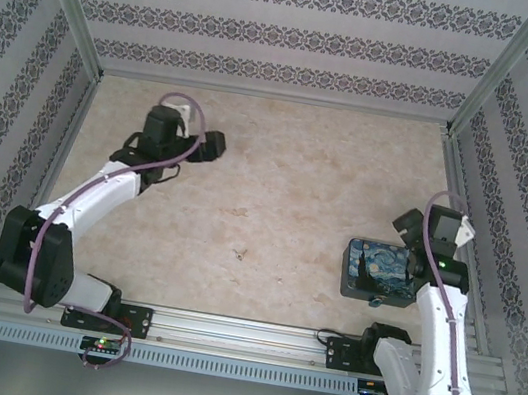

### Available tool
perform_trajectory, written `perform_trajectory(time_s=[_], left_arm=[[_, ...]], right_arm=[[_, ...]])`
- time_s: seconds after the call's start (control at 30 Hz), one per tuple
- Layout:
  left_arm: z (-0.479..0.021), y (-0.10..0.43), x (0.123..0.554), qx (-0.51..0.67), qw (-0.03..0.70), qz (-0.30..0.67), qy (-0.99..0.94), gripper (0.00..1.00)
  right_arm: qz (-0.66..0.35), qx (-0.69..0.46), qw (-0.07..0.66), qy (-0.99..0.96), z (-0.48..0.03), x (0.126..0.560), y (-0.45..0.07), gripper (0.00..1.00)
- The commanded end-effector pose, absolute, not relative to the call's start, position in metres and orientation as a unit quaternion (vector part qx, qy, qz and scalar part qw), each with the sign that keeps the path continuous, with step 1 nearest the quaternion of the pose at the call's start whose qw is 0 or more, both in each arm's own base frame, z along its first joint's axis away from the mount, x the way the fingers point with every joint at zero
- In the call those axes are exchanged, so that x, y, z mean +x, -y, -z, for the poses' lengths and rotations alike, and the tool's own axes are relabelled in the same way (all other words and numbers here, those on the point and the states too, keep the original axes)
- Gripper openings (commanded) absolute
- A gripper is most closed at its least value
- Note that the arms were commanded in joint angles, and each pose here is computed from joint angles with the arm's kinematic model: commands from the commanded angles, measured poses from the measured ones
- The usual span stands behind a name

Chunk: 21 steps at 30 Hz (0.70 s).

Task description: Unlock the padlock with the key

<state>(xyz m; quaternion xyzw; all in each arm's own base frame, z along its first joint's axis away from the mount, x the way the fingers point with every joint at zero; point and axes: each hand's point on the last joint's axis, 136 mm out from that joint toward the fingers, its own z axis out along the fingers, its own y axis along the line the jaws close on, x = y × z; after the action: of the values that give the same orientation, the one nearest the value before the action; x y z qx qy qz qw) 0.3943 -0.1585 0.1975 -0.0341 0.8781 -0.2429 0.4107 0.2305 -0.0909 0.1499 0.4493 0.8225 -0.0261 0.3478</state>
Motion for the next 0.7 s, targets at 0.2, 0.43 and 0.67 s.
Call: perform_trajectory(time_s=[0.2,0.43,0.67], left_arm=[[-0.197,0.227,0.357,0.005,0.361,0.276,-0.891,1.0],[-0.197,0.251,0.345,0.019,0.337,0.281,-0.898,1.0],[-0.175,0.287,0.323,0.043,0.294,0.296,-0.908,1.0]], right_arm=[[0.006,0.499,0.238,-0.833,-0.093,0.199,0.091,0.98],[-0.143,0.49,0.228,-0.829,-0.086,0.214,0.031,0.98],[-0.24,0.481,0.243,-0.807,-0.086,0.237,-0.028,0.97]])
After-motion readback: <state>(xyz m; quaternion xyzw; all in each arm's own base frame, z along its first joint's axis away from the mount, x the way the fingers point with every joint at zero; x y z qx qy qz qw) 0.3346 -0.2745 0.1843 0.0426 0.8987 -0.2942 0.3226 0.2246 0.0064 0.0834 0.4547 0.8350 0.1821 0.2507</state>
